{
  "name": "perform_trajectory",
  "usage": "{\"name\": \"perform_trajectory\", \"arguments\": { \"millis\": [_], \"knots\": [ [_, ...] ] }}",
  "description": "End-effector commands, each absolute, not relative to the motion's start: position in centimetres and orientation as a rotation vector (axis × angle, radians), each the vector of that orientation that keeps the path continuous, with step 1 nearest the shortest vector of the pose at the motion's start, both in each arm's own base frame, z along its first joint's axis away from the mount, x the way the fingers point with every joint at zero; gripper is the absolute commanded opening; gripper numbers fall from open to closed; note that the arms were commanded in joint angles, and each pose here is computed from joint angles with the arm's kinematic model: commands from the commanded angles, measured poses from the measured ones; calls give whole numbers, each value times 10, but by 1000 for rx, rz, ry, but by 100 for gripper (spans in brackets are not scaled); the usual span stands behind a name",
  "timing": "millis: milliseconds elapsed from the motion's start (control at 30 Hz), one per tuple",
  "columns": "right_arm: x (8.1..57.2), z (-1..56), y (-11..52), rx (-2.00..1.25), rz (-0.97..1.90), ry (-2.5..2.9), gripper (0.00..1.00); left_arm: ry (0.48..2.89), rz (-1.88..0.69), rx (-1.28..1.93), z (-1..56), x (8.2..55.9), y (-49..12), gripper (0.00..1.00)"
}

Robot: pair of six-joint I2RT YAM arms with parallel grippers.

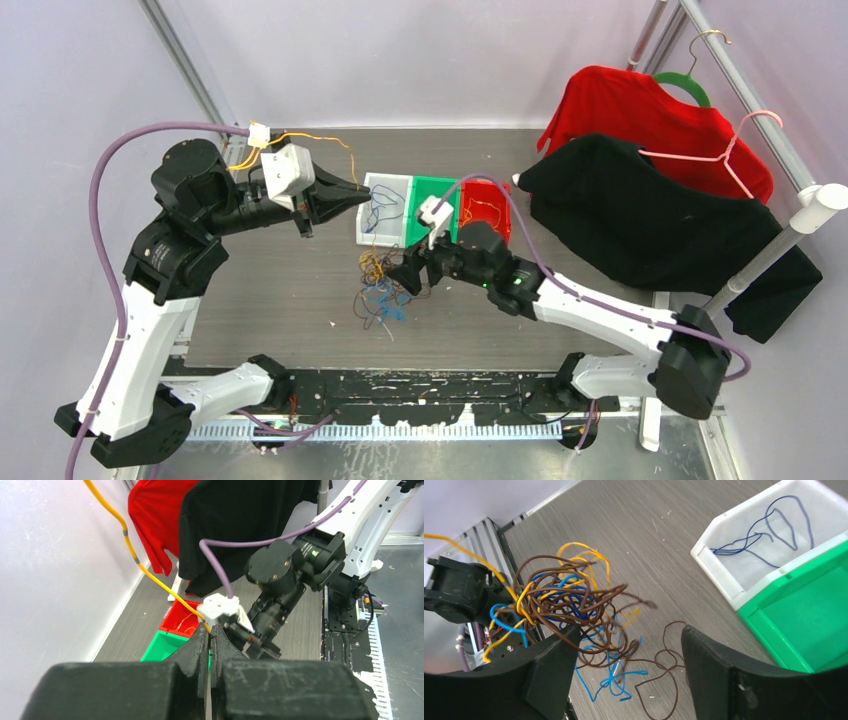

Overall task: Untangle the cables
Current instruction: Untie the cable.

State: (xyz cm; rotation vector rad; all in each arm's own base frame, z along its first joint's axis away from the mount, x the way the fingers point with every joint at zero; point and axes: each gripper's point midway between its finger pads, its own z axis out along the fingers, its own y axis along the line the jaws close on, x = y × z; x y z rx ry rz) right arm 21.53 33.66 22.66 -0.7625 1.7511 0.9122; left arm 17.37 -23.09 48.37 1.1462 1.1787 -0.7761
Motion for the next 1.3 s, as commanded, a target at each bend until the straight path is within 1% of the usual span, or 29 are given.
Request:
{"name": "perform_trajectory", "arguments": {
  "millis": [0, 67, 133, 200, 233, 267, 333, 533, 667, 833, 967, 1067, 1167, 1267],
  "knots": [
    [228, 258, 364, -761, 890, 1629, 72, 1120, -784, 1146, 500, 167, -231, 0],
    [228, 261, 377, -747, 925, 1606, 59, 1117, -783, 1145, 501, 167, -230, 0],
    [226, 268, 389, -723, 974, 1571, 38, 1118, -776, 1146, 501, 166, -229, 0],
    [221, 272, 395, -711, 1017, 1534, 14, 1121, -766, 1149, 500, 166, -228, 0],
    [220, 274, 394, -696, 1031, 1517, 4, 1122, -758, 1152, 499, 165, -227, 0],
    [219, 278, 392, -675, 1042, 1500, 2, 1124, -750, 1156, 498, 165, -225, 0],
    [221, 276, 382, -619, 1029, 1495, 1, 1125, -733, 1163, 495, 164, -223, 0],
    [245, 257, 338, -426, 830, 1572, 1, 1122, -690, 1160, 494, 164, -218, 0],
    [253, 243, 319, -371, 727, 1636, 1, 1114, -652, 1169, 496, 164, -213, 0],
    [269, 211, 279, -239, 493, 1753, 1, 1144, -527, 1170, 497, 170, -198, 0],
    [269, 187, 260, -243, 374, 1832, 1, 1180, -343, 1138, 502, 181, -174, 0],
    [264, 177, 248, -201, 362, 1855, 1, 1220, -95, 1053, 513, 204, -140, 0],
    [260, 167, 232, -155, 326, 1890, 1, 1209, 127, 956, 531, 221, -109, 0],
    [255, 166, 220, -109, 321, 1920, 1, 1180, 252, 878, 551, 228, -90, 0]
  ]
}}
